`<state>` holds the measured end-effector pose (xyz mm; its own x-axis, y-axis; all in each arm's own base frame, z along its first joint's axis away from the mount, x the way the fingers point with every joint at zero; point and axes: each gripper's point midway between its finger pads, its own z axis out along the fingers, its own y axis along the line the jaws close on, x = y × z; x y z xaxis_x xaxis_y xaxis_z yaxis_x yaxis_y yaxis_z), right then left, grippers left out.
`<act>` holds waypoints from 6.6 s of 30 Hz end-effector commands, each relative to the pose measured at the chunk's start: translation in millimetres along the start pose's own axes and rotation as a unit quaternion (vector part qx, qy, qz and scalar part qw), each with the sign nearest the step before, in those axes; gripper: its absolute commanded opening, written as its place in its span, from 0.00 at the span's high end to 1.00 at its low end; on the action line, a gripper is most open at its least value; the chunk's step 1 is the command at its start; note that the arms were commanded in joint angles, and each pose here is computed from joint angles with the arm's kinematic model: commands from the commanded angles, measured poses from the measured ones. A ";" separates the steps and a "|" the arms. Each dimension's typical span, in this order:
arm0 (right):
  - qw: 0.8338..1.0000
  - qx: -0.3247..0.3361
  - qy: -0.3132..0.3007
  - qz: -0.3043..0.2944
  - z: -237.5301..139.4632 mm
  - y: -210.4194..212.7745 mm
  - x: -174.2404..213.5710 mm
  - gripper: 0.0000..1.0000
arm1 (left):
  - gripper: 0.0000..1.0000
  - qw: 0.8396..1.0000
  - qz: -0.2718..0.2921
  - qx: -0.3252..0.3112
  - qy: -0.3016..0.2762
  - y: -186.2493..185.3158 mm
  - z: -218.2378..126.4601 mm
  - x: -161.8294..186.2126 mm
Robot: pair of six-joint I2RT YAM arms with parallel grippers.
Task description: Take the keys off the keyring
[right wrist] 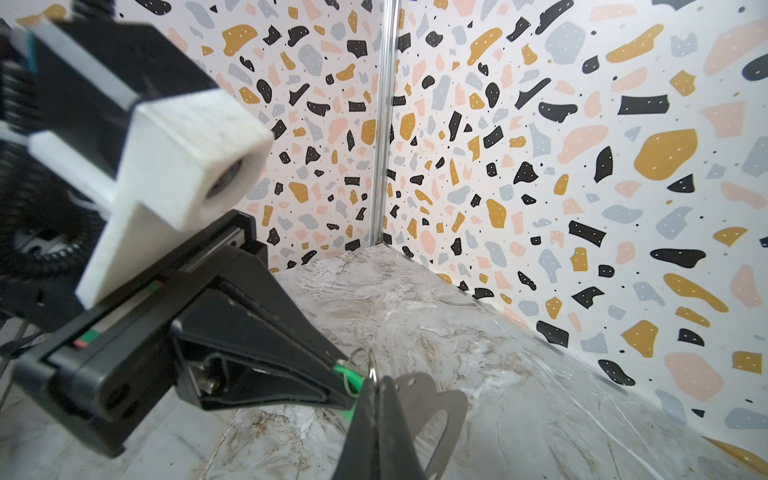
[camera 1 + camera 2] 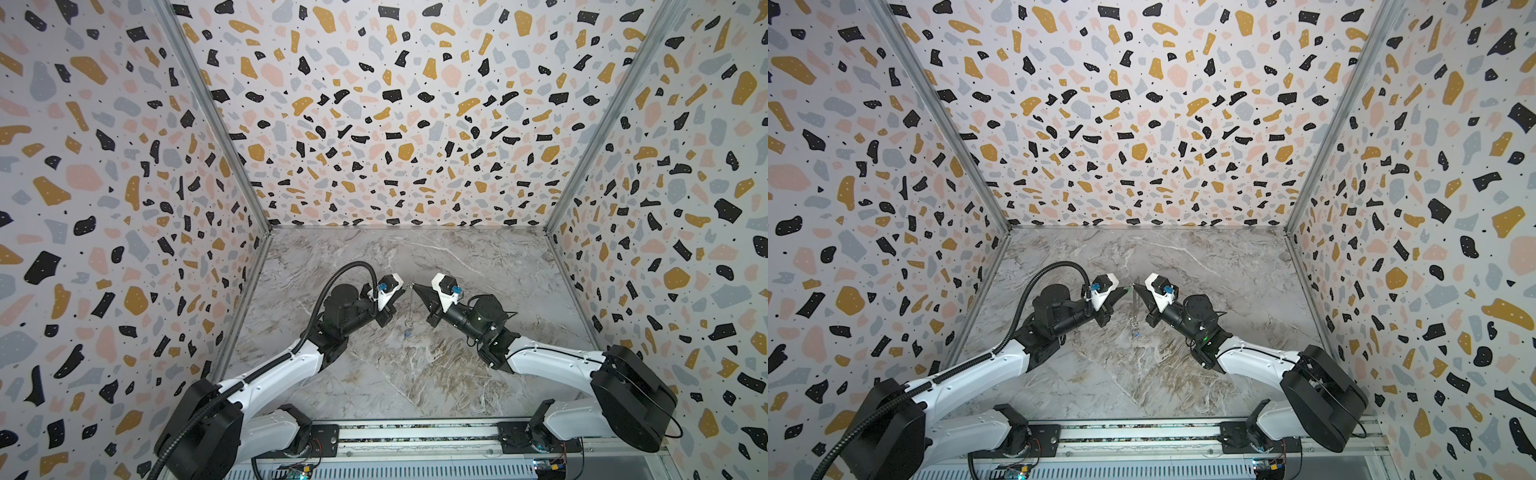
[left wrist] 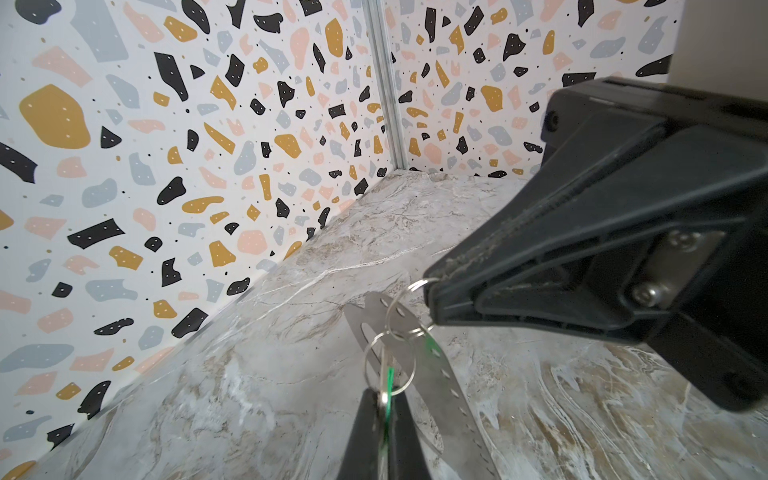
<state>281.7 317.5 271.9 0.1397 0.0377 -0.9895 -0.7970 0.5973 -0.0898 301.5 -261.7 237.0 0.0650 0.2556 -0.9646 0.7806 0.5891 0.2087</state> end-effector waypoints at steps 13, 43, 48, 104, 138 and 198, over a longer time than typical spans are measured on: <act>0.993 0.056 -0.093 -0.038 -12.1 -18.1 -46.7 1.00 | 1.00 0.999 -0.002 0.035 0.010 -7.9 10.9 -2.2; 0.983 -0.105 -0.148 -0.041 -26.3 8.0 -58.5 1.00 | 0.67 0.996 0.034 0.082 -0.030 -3.8 -37.0 -41.2; 0.978 -0.130 -0.162 -0.035 -31.4 11.2 -62.4 1.00 | 0.68 0.990 0.028 0.121 -0.065 -10.6 -36.7 -66.6; 0.974 -0.169 -0.143 -0.041 -24.0 25.2 -60.9 1.00 | 0.83 0.967 0.011 0.238 -0.086 -38.6 -23.5 -78.5; 0.978 -0.147 0.016 -0.150 -24.3 17.6 -31.6 0.76 | 1.00 0.969 0.116 0.201 0.088 -31.8 -10.3 -63.4; 0.972 -0.213 0.030 -0.092 -18.0 33.5 -18.1 0.87 | 1.00 0.949 0.177 0.250 0.079 -55.8 -18.1 -58.2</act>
<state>245.0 317.0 263.6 0.2471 -0.1365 -0.9593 -0.9352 0.2257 -0.2730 254.4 -286.1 263.7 0.2464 0.5759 -0.7795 0.9362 0.0665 0.3451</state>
